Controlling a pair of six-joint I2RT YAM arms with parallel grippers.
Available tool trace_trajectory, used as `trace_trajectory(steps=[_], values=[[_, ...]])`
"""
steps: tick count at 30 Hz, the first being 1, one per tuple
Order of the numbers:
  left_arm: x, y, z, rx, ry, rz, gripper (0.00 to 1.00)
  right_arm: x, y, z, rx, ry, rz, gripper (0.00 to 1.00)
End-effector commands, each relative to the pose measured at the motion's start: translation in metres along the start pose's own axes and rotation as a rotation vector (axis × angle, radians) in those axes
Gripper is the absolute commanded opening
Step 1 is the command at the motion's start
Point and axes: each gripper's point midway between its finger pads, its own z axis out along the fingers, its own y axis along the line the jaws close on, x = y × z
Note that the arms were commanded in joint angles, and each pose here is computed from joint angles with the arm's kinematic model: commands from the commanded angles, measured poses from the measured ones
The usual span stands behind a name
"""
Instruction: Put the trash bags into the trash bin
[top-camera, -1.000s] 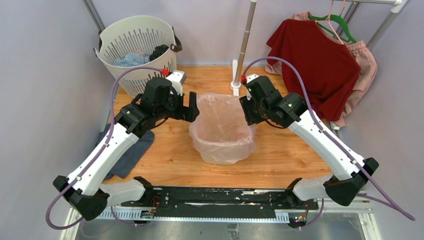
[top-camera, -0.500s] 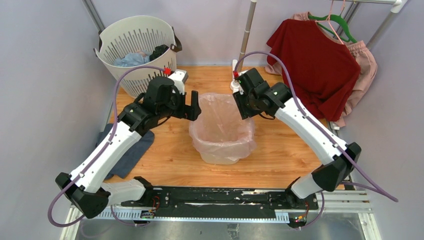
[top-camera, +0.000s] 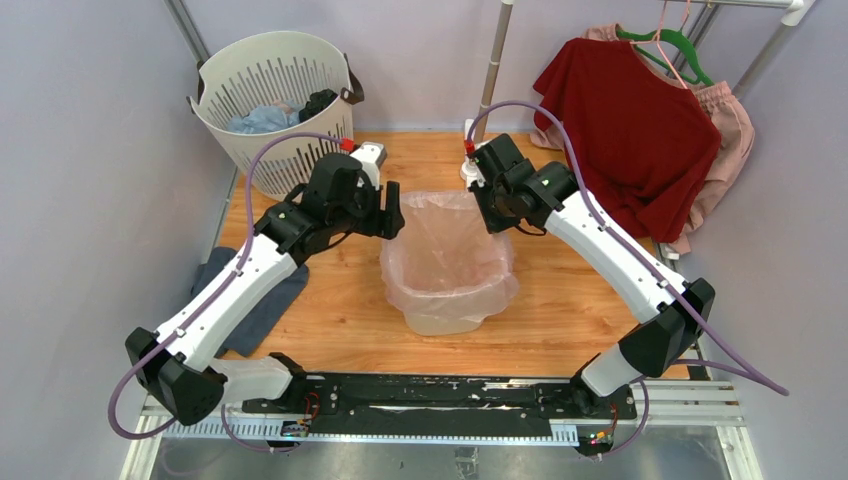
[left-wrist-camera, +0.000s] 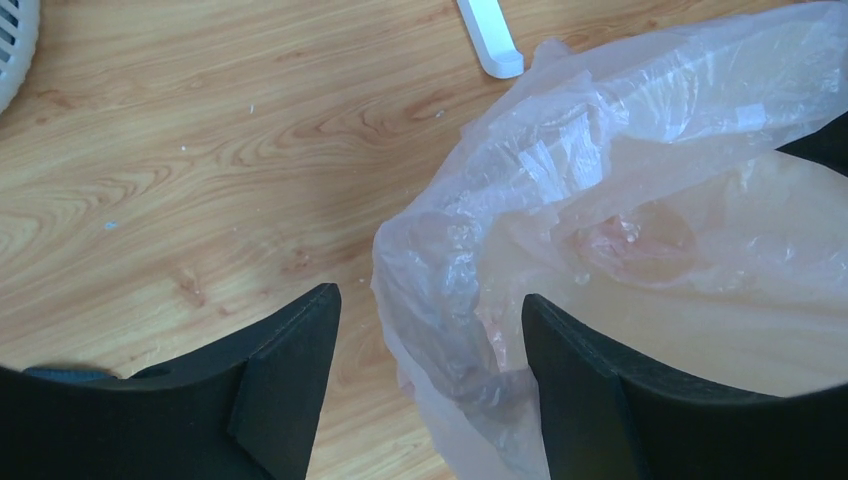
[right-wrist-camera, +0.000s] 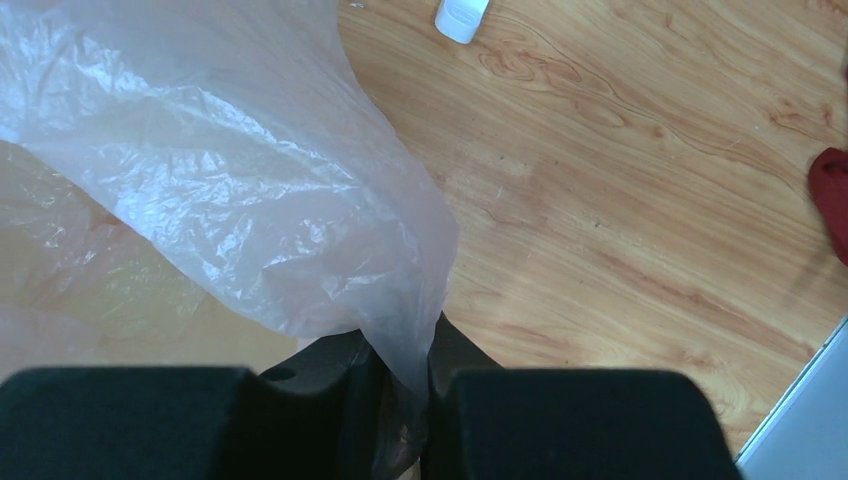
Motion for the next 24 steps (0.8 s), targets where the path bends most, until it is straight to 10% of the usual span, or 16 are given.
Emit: trace_trajectory(steps=[1,24], values=[[-0.005,0.0,0.009,0.004,-0.012,-0.008,0.72,-0.012,-0.006,-0.01,0.005,-0.044,0.021,0.17],[-0.054,0.03,0.069,-0.062,-0.096,-0.005,0.74,-0.065,-0.045,0.034,0.119,-0.139,0.192,0.13]])
